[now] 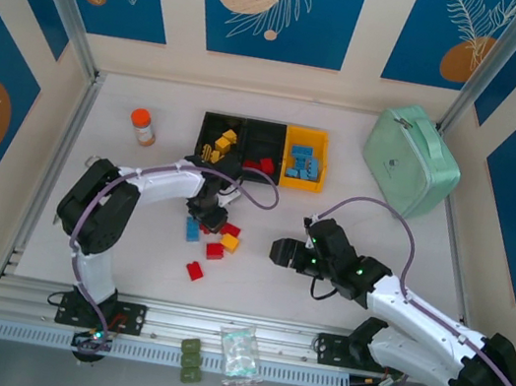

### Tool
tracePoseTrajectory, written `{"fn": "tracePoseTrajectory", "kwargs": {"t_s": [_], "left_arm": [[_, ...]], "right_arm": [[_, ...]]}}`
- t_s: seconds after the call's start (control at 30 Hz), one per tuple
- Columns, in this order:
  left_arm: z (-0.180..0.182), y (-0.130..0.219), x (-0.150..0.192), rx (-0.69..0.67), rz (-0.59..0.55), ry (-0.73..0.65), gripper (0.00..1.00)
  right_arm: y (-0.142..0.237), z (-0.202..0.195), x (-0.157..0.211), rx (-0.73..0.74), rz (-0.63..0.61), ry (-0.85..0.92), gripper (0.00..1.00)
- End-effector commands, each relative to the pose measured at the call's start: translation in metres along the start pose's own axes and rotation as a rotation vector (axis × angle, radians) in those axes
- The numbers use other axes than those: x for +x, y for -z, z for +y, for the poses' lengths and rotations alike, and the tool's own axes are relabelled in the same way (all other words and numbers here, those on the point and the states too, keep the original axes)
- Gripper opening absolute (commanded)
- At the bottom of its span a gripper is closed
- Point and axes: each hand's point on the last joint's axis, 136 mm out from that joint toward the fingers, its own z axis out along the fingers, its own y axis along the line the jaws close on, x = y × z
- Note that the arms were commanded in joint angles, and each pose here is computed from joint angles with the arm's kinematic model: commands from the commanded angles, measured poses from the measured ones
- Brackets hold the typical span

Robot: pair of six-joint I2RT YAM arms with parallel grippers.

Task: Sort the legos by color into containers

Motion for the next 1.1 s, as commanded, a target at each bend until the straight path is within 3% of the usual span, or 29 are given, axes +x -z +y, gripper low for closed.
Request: {"fn": "tracePoseTrajectory", "kwargs": {"t_s": [0.0,0.17,0.53,0.83,1.07], "left_arm": [[0.002,0.009,0.001,-0.030,-0.005,-0.011,0.33],[0.004,0.033,-0.014,-0.043,-0.073,0.001,0.27],[-0.006,0.086,-0.084,0.057,-0.244,0.079,0.27],[-0.003,0.094,-0.142,0.085,-0.294,0.152,0.27],[0.019,0.083,-0.184,0.020,-0.315,0.218,0.28]], "right_arm": [[0.002,-0.004,0.001,0.006,-0.002,-0.016,0.72],[0.003,-0.001,-0.002,0.002,-0.008,-0.012,0.72],[0.013,0.004,-0.014,-0.003,-0.053,0.001,0.72],[0.033,0.015,-0.054,-0.017,-0.143,0.037,0.73],[0.041,0.023,-0.069,-0.036,-0.159,0.050,0.73]]}}
